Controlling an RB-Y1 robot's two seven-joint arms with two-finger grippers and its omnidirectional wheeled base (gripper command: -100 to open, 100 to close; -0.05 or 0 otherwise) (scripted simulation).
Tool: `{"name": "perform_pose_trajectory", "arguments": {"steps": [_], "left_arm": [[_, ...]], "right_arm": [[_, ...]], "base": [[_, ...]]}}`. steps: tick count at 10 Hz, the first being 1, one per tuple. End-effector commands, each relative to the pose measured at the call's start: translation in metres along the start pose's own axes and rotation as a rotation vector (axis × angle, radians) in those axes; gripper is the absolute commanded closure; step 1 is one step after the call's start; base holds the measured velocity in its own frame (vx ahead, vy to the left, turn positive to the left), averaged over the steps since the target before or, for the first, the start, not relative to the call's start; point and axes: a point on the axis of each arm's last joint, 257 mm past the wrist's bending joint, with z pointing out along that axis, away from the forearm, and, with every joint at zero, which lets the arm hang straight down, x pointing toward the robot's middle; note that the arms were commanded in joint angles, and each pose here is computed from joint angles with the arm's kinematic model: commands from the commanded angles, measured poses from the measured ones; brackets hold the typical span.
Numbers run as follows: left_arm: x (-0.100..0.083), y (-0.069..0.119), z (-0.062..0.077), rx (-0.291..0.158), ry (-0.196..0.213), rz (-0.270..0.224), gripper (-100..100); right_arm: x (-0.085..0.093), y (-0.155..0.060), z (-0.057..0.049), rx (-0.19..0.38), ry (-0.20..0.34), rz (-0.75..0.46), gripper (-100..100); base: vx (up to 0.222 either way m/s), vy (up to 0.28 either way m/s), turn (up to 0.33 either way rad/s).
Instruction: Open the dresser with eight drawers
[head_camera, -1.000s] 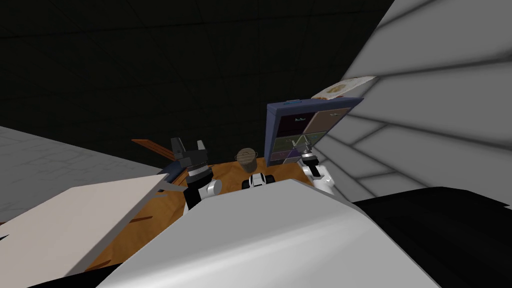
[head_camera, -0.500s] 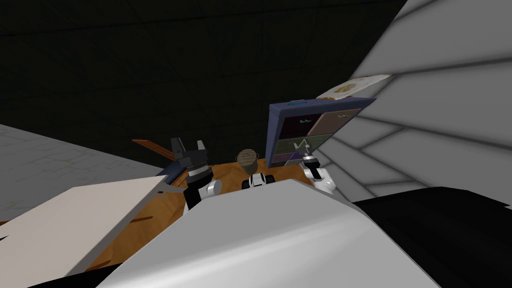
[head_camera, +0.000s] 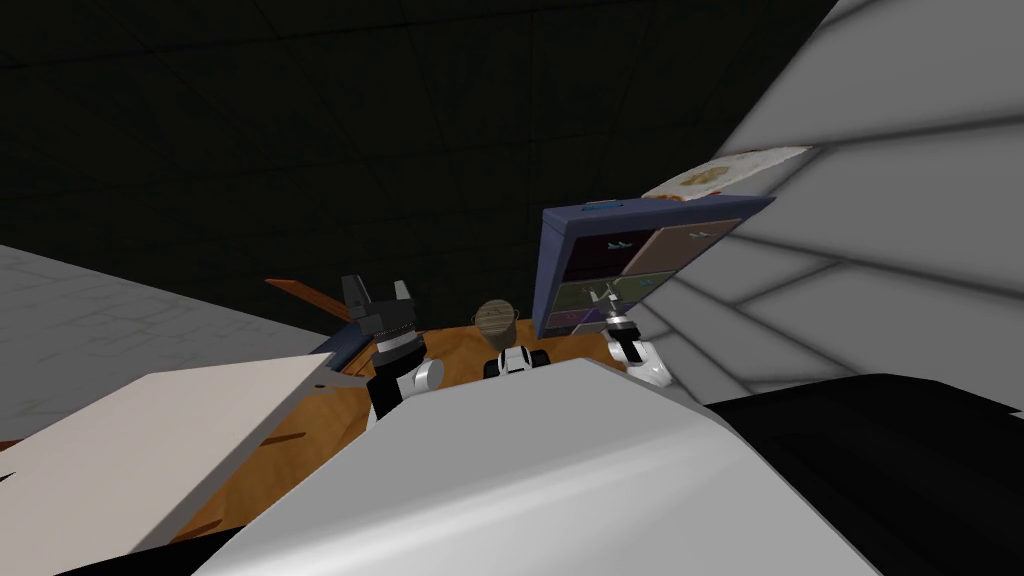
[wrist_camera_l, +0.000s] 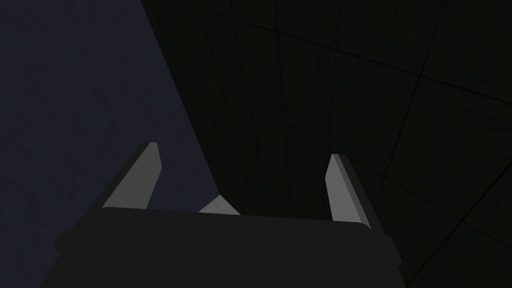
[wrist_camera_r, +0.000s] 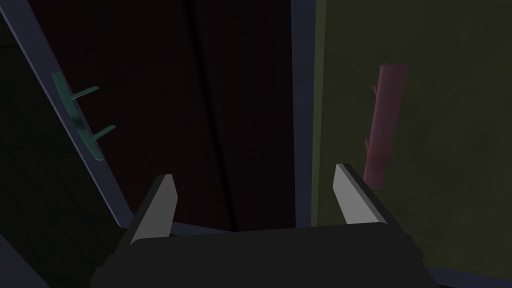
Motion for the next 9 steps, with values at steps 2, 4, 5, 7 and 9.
{"name": "perform_pose_trajectory", "arguments": {"steps": [2,4,5,7,9], "left_arm": [[0.000,0.000,0.000,0.000,0.000,0.000,0],[0.000,0.000,0.000,0.000,0.000,0.000,0],[0.000,0.000,0.000,0.000,0.000,0.000,0],[0.000,0.000,0.000,0.000,0.000,0.000,0],[0.000,0.000,0.000,0.000,0.000,0.000,0]], "right_arm": [[0.008,0.023,-0.018,-0.042,0.047,-0.070,-100],[0.007,0.045,-0.035,-0.077,0.091,-0.091,-100],[0.003,0.056,-0.043,-0.092,0.113,-0.086,-100],[-0.008,0.074,-0.056,-0.113,0.153,-0.060,-100],[-0.010,0.076,-0.057,-0.114,0.157,-0.053,-100]], "base": [[0.072,0.001,0.033],[0.059,-0.004,0.029],[0.057,-0.006,0.030],[0.046,-0.001,0.018],[0.016,0.004,0.004]]}}
